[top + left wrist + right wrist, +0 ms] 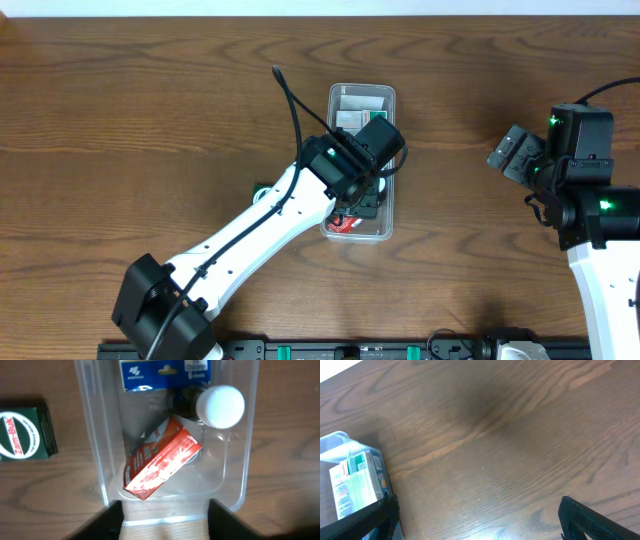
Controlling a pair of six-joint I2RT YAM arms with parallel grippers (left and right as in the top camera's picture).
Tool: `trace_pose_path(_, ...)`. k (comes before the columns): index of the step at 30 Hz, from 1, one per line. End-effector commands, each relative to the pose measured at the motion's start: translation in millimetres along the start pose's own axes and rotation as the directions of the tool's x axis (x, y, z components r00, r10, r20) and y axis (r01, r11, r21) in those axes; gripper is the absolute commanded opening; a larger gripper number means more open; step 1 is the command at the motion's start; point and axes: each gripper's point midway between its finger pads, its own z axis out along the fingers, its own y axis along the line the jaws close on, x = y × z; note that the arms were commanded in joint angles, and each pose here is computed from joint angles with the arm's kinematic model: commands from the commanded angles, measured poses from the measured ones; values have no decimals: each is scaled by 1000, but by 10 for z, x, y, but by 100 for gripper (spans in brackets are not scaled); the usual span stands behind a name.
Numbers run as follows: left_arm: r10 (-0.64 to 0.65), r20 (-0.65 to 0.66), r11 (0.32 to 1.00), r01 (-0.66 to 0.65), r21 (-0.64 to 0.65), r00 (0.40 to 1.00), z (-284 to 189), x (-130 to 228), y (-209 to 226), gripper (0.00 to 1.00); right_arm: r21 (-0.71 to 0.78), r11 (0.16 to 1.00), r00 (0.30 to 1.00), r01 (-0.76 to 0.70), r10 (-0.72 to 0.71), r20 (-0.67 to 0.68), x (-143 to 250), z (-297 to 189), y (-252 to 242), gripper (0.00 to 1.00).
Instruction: Pack container
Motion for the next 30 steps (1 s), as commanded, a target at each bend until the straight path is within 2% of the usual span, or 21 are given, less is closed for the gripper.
trace_pose_path(1, 27, 16, 1000, -27, -5, 1000, -23, -26, 18, 33, 7, 1000, 1000, -3, 3, 4, -18, -1, -26, 99)
trace_pose_path(4, 61, 47, 998, -62, 14, 997, -9, -102, -39, 19, 8, 1000, 1000, -3, 3, 4, -18, -1, -26, 99)
trace_pose_path(5, 73, 63, 997, -74, 17, 995, 1, -140, -55, 7, 7, 1000, 1000, -3, 3, 4, -18, -1, -26, 99)
trace_pose_path(6, 72, 75, 997, -73, 7, 995, 19, -169, -45, 6, 7, 1000, 1000, -3, 3, 4, -18, -1, -26, 99)
trace_pose_path(10, 59, 113, 998, -56, -32, 992, 116, -244, 14, 6, 8, 1000, 1000, -3, 3, 4, -18, -1, -27, 99)
trace_pose_path(14, 0, 172, 995, 18, -101, 985, 241, -310, 176, 6, 7, 1000, 1000, -3, 3, 4, -18, -1, -26, 99)
trace_pose_path(24, -9, 227, 997, 25, -68, 974, 531, -345, 164, 6, 7, 1000, 1000, -3, 3, 4, -18, -1, -26, 99)
trace_pose_path(30, -5, 193, 997, 21, -80, 981, 651, -228, 228, 6, 8, 1000, 1000, -3, 3, 4, -18, -1, -27, 99)
